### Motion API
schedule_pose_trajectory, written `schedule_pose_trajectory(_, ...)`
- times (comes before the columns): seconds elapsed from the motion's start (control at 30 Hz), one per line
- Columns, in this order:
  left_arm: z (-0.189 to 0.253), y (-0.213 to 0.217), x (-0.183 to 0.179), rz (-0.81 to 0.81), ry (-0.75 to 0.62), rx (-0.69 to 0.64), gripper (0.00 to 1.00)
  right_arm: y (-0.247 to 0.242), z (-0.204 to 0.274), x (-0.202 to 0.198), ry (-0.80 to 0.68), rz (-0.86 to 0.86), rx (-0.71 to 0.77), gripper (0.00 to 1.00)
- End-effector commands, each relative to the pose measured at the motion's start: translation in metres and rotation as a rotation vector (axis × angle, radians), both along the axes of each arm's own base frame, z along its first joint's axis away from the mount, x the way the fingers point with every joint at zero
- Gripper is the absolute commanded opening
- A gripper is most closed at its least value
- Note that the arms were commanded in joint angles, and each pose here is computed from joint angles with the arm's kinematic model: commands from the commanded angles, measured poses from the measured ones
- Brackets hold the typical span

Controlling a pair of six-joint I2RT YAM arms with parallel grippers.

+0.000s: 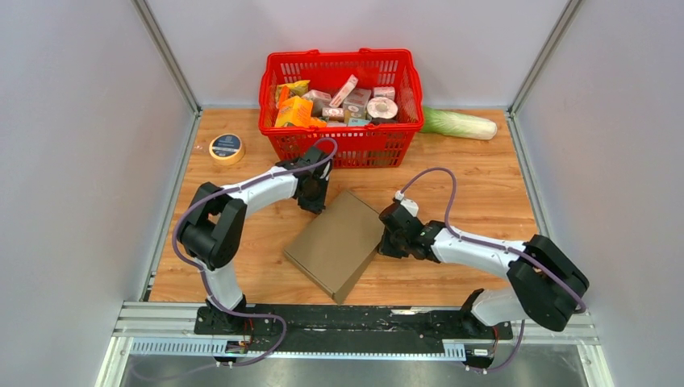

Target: Fold the paper box

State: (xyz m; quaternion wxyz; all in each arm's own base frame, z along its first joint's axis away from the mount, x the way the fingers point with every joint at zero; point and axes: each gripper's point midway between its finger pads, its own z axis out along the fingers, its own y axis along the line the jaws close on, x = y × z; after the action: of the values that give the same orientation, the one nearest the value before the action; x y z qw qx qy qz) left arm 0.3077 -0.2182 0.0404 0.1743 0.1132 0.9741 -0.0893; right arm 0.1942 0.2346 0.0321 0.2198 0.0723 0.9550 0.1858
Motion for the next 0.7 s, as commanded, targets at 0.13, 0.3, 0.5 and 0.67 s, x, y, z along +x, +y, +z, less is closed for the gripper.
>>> schedule_pose_trajectory(0.13,0.007,-0.061,-0.046,-0.091,0.104,-0.281,0.2,0.117,0.086,0.066,-0.213,0.118,0.445,0.0)
schedule_pose_trajectory(0.3,0.015,-0.023,-0.035,-0.016,0.004,-0.129,0.22,0.058,0.067,0.062,-0.194,0.024,0.236,0.0)
schedule_pose_trajectory(0.5,0.051,0.027,-0.023,0.084,-0.169,-0.015,0.33,0.003,0.033,-0.014,-0.041,0.088,-0.099,0.01)
schedule_pose_trajectory(0.67,0.047,0.052,-0.043,0.084,-0.169,0.038,0.33,0.019,0.035,-0.065,-0.003,0.126,-0.009,0.0)
